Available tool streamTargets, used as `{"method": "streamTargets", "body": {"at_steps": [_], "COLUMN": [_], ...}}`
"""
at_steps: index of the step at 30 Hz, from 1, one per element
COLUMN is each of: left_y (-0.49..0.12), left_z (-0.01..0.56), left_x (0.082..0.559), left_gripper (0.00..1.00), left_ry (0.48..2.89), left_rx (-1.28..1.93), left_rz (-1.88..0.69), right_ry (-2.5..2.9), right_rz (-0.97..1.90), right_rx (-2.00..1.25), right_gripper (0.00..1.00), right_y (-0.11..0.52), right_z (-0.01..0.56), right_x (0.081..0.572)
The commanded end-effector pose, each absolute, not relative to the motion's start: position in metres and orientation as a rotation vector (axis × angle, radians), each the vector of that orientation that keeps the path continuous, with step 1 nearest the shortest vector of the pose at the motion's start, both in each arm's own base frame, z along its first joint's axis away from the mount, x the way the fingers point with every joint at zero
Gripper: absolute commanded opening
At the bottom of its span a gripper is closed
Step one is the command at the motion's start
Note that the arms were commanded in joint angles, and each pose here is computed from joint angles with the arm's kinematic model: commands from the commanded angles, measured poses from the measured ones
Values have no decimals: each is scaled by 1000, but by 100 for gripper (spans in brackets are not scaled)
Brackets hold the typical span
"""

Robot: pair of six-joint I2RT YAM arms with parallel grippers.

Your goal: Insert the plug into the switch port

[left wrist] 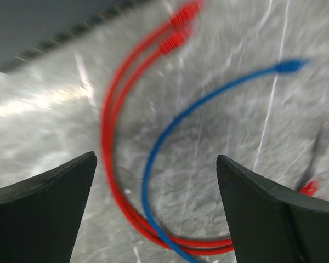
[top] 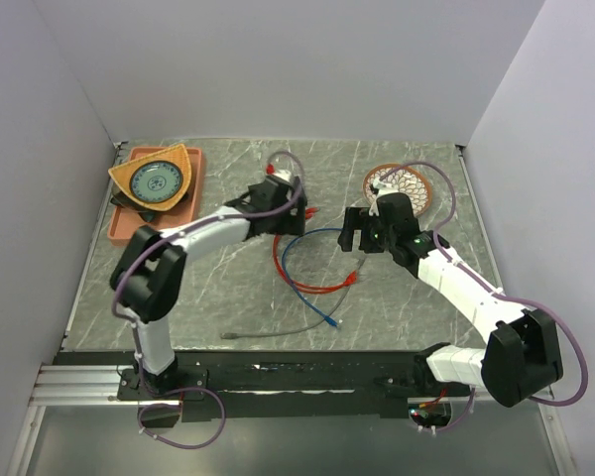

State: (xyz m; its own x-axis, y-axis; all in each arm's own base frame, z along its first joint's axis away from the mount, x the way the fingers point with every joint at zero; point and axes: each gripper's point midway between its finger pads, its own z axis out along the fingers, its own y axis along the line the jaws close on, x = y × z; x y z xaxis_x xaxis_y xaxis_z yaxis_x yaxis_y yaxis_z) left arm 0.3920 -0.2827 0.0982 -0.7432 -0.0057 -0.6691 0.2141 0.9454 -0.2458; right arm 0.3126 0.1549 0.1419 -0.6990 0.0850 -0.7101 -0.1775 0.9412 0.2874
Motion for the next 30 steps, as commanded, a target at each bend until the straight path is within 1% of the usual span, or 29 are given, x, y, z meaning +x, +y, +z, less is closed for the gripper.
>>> {"method": "streamTargets", "body": {"at_steps": [1, 4, 6, 10, 11, 13, 14, 16, 19, 21, 22, 24, 25, 27, 28, 29, 30], "left_y": [-293, -298, -299, -298, -299, -302, -302, -304, -305, -305, -305, -304, -304, -303, -302, -302, -301], "left_z": [84, 71, 63, 55, 51, 44, 42, 39, 36, 30, 29, 22, 19, 16, 14, 15, 15], "left_x": [389, 384, 382, 382, 381, 379, 378, 375, 371, 368, 368, 366, 363, 365, 363, 364, 363], "left_gripper": [98, 99, 95, 91, 85, 76, 69, 64, 62, 56, 55, 47, 38, 28, 11, 1, 1], "left_ry": [2396, 2417, 2430, 2433, 2440, 2452, 2454, 2461, 2462, 2472, 2477, 2491, 2502, 2502, 2509, 2506, 2506], "left_rx": [203, 223, 234, 247, 256, 291, 300, 320, 329, 342, 342, 365, 382, 397, 407, 407, 405], "left_rz": [-280, -255, -252, -238, -244, -255, -257, -278, -288, -289, -281, -257, -245, -200, -183, -174, -165], "right_ry": [2284, 2293, 2294, 2301, 2304, 2308, 2311, 2305, 2297, 2296, 2295, 2292, 2289, 2262, 2253, 2246, 2231], "right_rz": [463, 466, 465, 468, 466, 450, 439, 428, 410, 401, 396, 389, 386, 385, 384, 389, 392], "right_rx": [-79, -85, -87, -91, -92, -84, -75, -74, -73, -75, -70, -70, -65, -56, -51, -54, -53], "right_gripper": [99, 99, 99, 99, 99, 99, 99, 99, 99, 99, 99, 99, 99, 99, 99, 99, 99], "right_y": [159, 158, 158, 158, 158, 155, 153, 152, 148, 147, 145, 145, 144, 142, 141, 141, 140], "right_z": [147, 145, 144, 141, 140, 139, 138, 139, 140, 141, 141, 142, 143, 148, 150, 152, 157], "right_x": [308, 306, 305, 303, 303, 303, 302, 302, 301, 301, 302, 302, 302, 302, 301, 301, 300]}}
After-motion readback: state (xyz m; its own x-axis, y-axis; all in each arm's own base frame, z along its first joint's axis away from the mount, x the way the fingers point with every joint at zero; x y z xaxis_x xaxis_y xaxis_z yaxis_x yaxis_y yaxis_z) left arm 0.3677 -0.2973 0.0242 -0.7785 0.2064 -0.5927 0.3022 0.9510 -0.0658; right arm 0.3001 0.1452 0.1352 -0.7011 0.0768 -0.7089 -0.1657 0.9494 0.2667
